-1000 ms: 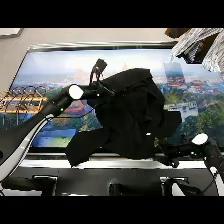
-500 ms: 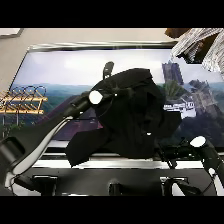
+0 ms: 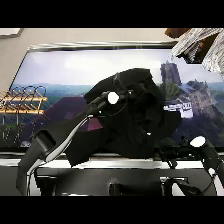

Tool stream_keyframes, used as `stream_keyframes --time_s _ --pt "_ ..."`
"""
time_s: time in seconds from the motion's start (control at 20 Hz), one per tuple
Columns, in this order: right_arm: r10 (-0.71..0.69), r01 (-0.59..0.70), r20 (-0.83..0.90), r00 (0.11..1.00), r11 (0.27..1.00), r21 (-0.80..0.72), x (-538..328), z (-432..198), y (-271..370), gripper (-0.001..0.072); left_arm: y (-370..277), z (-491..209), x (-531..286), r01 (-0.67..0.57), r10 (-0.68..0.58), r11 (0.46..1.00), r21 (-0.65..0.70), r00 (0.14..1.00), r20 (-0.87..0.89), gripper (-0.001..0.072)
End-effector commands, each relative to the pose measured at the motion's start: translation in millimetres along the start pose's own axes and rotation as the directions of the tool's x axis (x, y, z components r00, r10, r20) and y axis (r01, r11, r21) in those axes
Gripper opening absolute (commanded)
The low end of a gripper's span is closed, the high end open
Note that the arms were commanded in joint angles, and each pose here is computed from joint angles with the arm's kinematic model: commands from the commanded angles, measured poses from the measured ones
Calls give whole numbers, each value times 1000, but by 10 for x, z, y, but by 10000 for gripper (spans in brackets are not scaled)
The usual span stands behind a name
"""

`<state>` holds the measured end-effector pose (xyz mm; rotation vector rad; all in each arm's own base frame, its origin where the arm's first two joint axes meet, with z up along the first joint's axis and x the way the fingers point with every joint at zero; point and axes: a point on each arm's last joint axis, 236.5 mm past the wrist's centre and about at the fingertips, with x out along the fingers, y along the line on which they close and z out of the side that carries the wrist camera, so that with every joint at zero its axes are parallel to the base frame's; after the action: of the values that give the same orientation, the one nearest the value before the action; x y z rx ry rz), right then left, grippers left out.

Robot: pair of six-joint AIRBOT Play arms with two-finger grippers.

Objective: Fold the clothes and pants, and hang the long-sleeved shirts on hangers.

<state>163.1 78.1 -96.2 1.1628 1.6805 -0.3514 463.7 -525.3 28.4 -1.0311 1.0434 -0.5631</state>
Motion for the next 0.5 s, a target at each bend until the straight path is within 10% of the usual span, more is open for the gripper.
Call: stream_keyframes --time_s 0.0,0.25,0.35,0.45 --pt "3 -3 6 1000 1000 -10 0 13 6 28 91 -120 183 -3 0 991 -132 1000 -20 720" --pt "7 -6 10 1000 1000 -15 -7 19 16 59 72 -136 309 28 -27 987 -157 1000 7 720" --pt "14 -13 12 1000 999 -35 -62 -13 44 411 86 -154 324 27 -26 987 -156 1000 6 720" --pt "26 -24 31 999 998 -61 -187 -51 100 503 85 -155 324 27 -26 988 -155 1000 6 720"
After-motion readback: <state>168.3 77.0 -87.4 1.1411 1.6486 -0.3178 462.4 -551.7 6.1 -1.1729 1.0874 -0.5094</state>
